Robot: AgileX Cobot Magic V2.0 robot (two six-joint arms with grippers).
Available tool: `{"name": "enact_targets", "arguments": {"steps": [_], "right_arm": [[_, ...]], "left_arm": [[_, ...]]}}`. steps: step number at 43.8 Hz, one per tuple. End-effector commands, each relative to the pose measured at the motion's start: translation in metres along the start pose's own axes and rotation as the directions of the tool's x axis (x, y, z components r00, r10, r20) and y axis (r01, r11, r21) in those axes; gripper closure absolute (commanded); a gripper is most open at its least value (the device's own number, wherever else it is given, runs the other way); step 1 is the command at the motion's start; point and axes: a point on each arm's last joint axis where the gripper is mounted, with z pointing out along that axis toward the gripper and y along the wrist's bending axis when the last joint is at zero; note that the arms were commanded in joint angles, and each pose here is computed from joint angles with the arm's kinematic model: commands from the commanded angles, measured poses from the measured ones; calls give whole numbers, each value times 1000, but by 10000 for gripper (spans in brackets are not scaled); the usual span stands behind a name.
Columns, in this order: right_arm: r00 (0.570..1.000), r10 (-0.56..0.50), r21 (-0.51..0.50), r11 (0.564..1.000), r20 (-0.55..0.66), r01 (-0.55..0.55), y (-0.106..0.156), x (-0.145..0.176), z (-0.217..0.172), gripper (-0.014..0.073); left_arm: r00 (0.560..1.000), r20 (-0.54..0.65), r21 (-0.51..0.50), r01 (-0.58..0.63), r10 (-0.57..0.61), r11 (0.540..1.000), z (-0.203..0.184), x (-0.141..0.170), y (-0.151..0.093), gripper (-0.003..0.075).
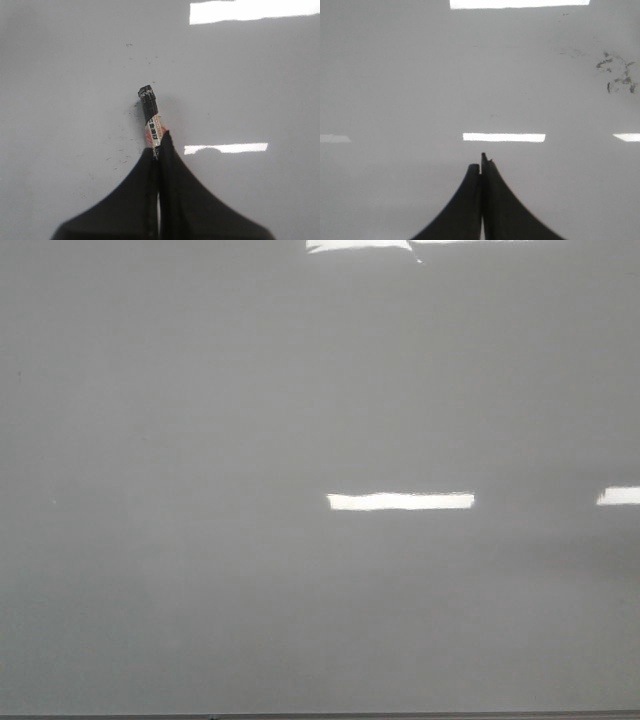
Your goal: Write number 7 on whiteboard
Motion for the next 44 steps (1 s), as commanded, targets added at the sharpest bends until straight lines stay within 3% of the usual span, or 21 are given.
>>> {"name": "enact_targets", "arguments": {"steps": [1, 28, 44], "right_arm": [[994, -8, 2, 1000, 110, 8, 0, -10, -2, 664], [994, -8, 2, 1000, 110, 8, 0, -10, -2, 664], [993, -8, 2, 1000, 121, 8, 0, -14, -3, 664]], "left_arm": [[995, 100, -5, 14, -14, 1000, -2, -8, 0, 741], [995, 103, -5, 14, -14, 1000, -2, -8, 0, 741], [967, 256, -12, 18, -14, 1000, -4, -25, 1, 741]]}}
